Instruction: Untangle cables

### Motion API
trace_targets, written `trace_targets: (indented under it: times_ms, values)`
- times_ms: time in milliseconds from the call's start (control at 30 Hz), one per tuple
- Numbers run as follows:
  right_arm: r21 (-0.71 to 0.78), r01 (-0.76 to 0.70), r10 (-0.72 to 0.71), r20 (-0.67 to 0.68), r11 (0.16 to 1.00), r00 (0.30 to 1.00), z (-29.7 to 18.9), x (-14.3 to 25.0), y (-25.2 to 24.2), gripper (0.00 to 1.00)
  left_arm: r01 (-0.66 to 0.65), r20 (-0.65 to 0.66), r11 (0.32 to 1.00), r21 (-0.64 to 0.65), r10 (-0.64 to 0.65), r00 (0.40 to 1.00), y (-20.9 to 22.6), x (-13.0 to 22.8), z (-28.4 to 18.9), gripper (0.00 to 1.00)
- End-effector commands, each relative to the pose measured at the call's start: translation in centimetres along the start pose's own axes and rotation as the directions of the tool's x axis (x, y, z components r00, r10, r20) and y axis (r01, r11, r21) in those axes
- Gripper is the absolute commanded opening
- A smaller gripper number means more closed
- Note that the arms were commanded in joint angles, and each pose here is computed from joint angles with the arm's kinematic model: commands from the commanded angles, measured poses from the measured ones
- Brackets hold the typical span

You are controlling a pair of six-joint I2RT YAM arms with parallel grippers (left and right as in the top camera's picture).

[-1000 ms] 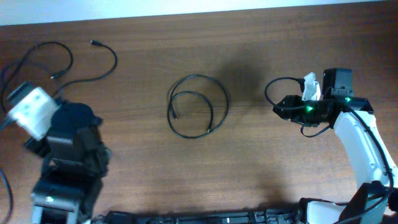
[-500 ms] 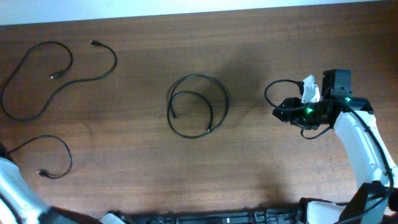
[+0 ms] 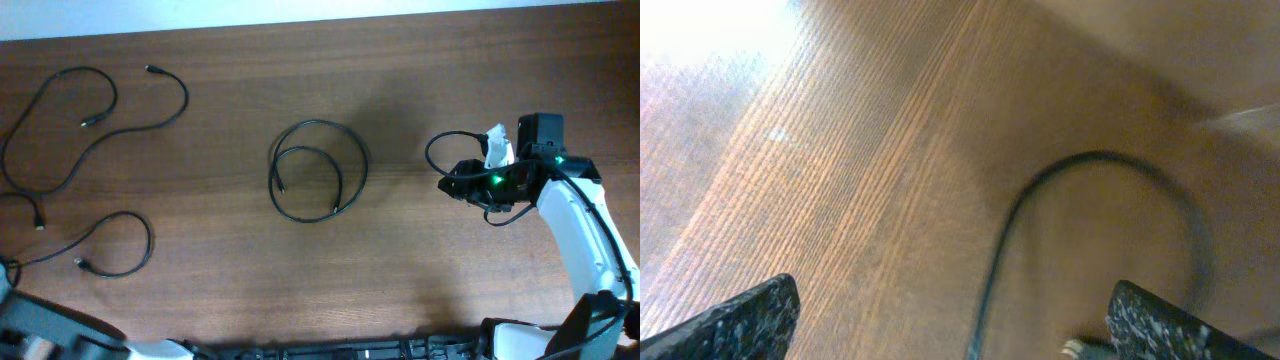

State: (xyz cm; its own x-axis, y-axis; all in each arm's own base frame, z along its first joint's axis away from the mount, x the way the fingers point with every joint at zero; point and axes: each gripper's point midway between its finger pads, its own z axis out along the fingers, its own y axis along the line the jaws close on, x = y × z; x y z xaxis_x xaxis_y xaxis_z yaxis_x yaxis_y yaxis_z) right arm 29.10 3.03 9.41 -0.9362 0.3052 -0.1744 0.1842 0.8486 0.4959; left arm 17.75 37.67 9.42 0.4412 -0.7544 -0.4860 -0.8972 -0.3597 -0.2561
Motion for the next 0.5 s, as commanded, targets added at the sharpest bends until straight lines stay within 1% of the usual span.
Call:
trace_targets:
  times_ms: [0, 33, 67, 100, 133, 167, 200, 233, 267, 300, 333, 367, 400, 467]
  values:
    - [-0.015, 0.019, -0.019, 0.0, 1.0, 1.0, -0.1, 0.0, 0.5, 0.52, 0.05, -0.014, 0.946, 0.322, -0.049, 0.999, -4.0, -2.4, -9.2, 0.99]
    - [-0.015, 0.019, -0.019, 0.001, 1.0, 1.0, -0.1, -0.1, 0.5, 0.53, 0.03, -0.103, 0.873, 0.486, 0.023, 0.994, -6.3, -0.8, -12.7, 0.99]
    - [-0.015, 0.019, -0.019, 0.0, 1.0, 1.0, -0.1, 0.0, 0.5, 0.59, -0.075, -0.106, 0.728, 0.682, 0.2, 0.974, -9.3, 1.4, -17.4, 0.99]
    - [-0.014, 0.016, -0.016, -0.005, 1.0, 1.0, -0.1, 0.1, 0.4, 0.7, -0.179, -0.048, 0.565, 0.806, 0.363, 0.93, -11.4, 4.6, -21.7, 0.99]
    - [-0.013, 0.012, -0.012, -0.01, 1.0, 1.0, -0.1, 0.2, 0.4, 0.72, -0.262, 0.019, 0.465, 0.846, 0.464, 0.885, -12.3, 7.2, -24.0, 0.99]
    - [-0.013, 0.011, -0.011, -0.013, 1.0, 1.0, -0.1, 0.3, 0.4, 0.73, -0.359, 0.115, 0.346, 0.867, 0.562, 0.819, -13.0, 10.2, -25.9, 0.99]
    - [-0.012, 0.01, -0.01, -0.016, 1.0, 1.0, -0.1, 0.4, 0.4, 0.73, -0.462, 0.246, 0.195, 0.865, 0.638, 0.73, -13.6, 13.1, -27.7, 0.99]
    - [-0.011, 0.005, -0.005, -0.025, 1.0, 1.0, -0.1, 0.6, 0.4, 0.74, -0.583, 0.349, 0.175, 0.794, 0.654, 0.671, -14.2, 14.5, -27.6, 0.99]
    - [-0.01, 0.003, -0.003, -0.028, 1.0, 1.0, -0.1, 0.7, 0.4, 0.74, -0.666, 0.388, 0.29, 0.688, 0.629, 0.674, -14.4, 13.6, -25.9, 0.99]
    - [-0.01, 0.001, -0.002, -0.031, 1.0, 1.0, -0.1, 0.8, 0.3, 0.74, -0.689, 0.393, 0.409, 0.598, 0.599, 0.697, -14.3, 12.3, -24.1, 0.99]
    - [-0.01, 0.001, -0.001, -0.031, 1.0, 1.0, -0.1, 0.8, 0.3, 0.74, -0.66, 0.35, 0.519, 0.543, 0.574, 0.74, -14.3, 11.7, -21.5, 0.98]
    - [-0.01, 0.0, -0.001, -0.033, 1.0, 0.999, -0.1, 0.8, 0.3, 0.74, -0.644, 0.314, 0.574, 0.506, 0.573, 0.757, -14.4, 12.1, -19.0, 0.93]
    - [-0.009, -0.004, 0.003, -0.039, 1.0, 0.999, -0.1, 1.0, 0.3, 0.74, -0.632, 0.277, 0.605, 0.484, 0.58, 0.766, -14.9, 12.9, -16.3, 0.91]
    - [-0.007, -0.008, 0.008, -0.047, 1.0, 0.999, -0.1, 1.2, 0.3, 0.74, -0.638, 0.258, 0.618, 0.46, 0.594, 0.762, -16.5, 14.7, -11.5, 0.87]
